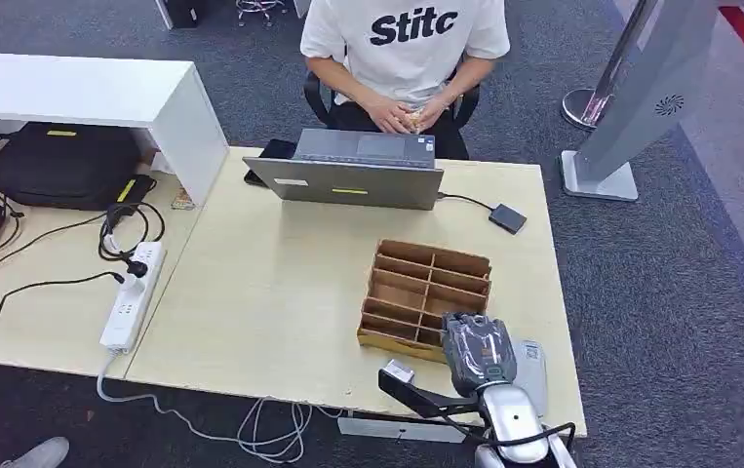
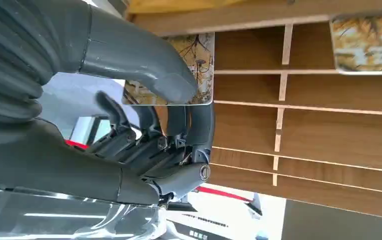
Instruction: Pass the card to the sensor for recognition and then transmit it.
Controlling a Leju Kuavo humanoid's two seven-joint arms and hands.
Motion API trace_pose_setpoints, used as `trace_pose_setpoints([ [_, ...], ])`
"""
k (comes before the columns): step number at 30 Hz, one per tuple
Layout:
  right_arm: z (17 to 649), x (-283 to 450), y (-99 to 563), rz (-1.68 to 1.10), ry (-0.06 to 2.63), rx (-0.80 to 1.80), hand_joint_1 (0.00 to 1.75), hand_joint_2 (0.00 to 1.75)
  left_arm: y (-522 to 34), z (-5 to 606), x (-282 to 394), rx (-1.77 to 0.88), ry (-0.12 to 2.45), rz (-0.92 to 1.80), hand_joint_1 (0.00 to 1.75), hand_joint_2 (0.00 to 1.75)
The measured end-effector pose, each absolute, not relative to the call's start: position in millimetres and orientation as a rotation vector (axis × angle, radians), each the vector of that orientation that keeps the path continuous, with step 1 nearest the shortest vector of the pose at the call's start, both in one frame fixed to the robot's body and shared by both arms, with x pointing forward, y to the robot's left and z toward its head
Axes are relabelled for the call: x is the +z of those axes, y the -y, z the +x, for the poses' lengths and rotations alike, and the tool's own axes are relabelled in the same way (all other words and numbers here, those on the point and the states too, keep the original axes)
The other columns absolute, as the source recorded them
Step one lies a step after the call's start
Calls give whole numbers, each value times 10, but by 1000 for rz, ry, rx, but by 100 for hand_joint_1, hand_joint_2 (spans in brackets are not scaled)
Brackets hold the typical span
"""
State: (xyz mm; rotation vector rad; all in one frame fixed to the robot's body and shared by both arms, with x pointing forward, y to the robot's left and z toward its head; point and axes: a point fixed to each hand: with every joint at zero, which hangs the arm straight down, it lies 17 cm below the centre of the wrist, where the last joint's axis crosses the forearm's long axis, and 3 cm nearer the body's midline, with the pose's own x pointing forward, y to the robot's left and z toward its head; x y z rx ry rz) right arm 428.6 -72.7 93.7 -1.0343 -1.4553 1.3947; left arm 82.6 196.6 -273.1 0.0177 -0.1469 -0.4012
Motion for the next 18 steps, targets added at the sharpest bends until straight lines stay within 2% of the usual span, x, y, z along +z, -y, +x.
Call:
trace_pose_setpoints([
  [9, 4319, 1011, 714, -1051, 1493, 1377, 175, 175, -1965, 828, -2730, -448, 149, 20, 0, 175],
  [18, 4310, 1730, 646, -1113, 1698, 1258, 175, 175, -1958, 830, -2728, -495, 151, 20, 0, 175],
])
